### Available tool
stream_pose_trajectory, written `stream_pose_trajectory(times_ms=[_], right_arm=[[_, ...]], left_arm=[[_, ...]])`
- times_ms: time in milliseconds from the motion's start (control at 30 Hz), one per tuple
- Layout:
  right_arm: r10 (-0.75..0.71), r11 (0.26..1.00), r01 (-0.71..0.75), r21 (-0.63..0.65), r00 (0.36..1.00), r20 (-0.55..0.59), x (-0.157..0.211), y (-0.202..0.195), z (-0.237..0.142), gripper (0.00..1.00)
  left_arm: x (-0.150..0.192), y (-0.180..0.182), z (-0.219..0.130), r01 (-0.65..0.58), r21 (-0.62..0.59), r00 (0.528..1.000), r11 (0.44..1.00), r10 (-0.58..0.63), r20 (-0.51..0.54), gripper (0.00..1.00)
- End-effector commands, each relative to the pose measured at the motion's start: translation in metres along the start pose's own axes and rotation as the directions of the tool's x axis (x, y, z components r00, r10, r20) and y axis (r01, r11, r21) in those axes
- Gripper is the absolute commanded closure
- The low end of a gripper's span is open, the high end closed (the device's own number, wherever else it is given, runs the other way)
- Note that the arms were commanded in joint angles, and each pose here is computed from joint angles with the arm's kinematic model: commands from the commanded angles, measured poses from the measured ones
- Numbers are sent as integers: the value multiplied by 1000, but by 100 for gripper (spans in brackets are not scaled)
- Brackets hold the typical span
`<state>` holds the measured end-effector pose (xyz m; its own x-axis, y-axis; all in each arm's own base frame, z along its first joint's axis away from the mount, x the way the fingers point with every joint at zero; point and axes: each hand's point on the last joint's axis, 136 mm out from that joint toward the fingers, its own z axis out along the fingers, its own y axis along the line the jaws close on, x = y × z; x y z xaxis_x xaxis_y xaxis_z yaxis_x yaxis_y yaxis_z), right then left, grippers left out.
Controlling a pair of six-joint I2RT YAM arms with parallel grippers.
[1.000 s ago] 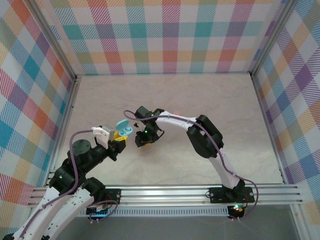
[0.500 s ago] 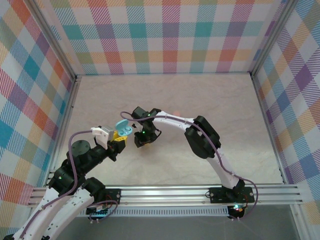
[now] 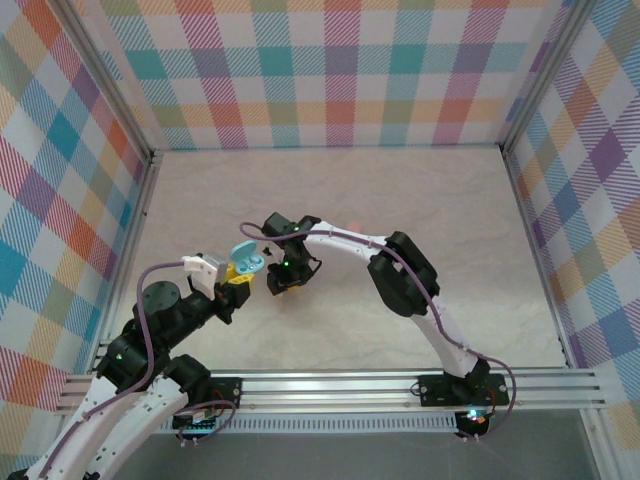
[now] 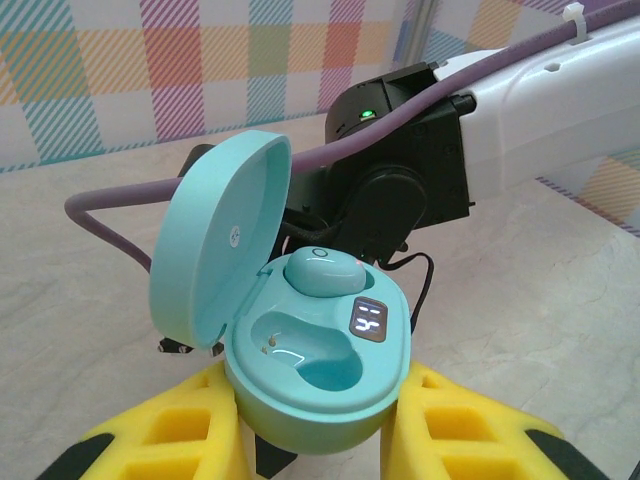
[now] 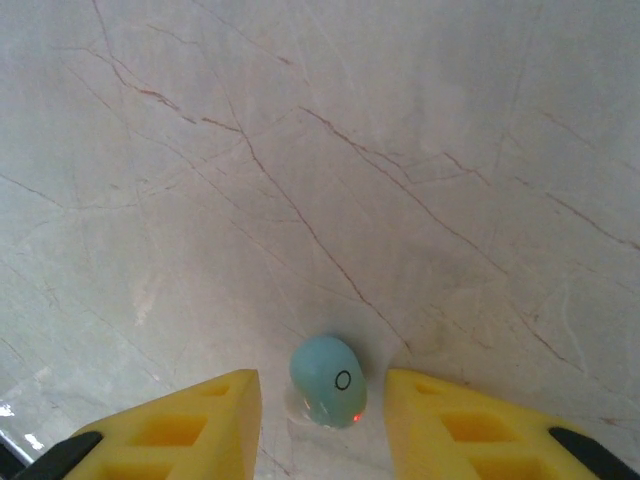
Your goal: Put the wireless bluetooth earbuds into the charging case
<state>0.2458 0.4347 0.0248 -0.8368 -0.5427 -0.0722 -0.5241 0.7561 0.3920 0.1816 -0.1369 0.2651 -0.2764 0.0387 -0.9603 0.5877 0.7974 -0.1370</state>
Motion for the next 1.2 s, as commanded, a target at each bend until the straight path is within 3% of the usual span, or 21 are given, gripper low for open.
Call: stream_pose_trajectory(times_ms=[0,533,867,1167], right_arm=[[1,1000,-1,-1,999,-35,3,1,14,61],[14,999,-12,51,998,-53,2,-8,19,70],[-50,999,49,9,996,75,-11,4,-6,75],[-8,1000,11,-19,986,165,-15,-7,-32,75]], left_arm=[[-9,-2,-1,0,11,999,1000,-1,38,81],[-5,-2,0,-3,11,1000,1000,3,30,81],[-7,0,-2,-8,-1,999,1000,8,34,81],[-10,-1,-4,-7,0,999,1000,7,40,81]])
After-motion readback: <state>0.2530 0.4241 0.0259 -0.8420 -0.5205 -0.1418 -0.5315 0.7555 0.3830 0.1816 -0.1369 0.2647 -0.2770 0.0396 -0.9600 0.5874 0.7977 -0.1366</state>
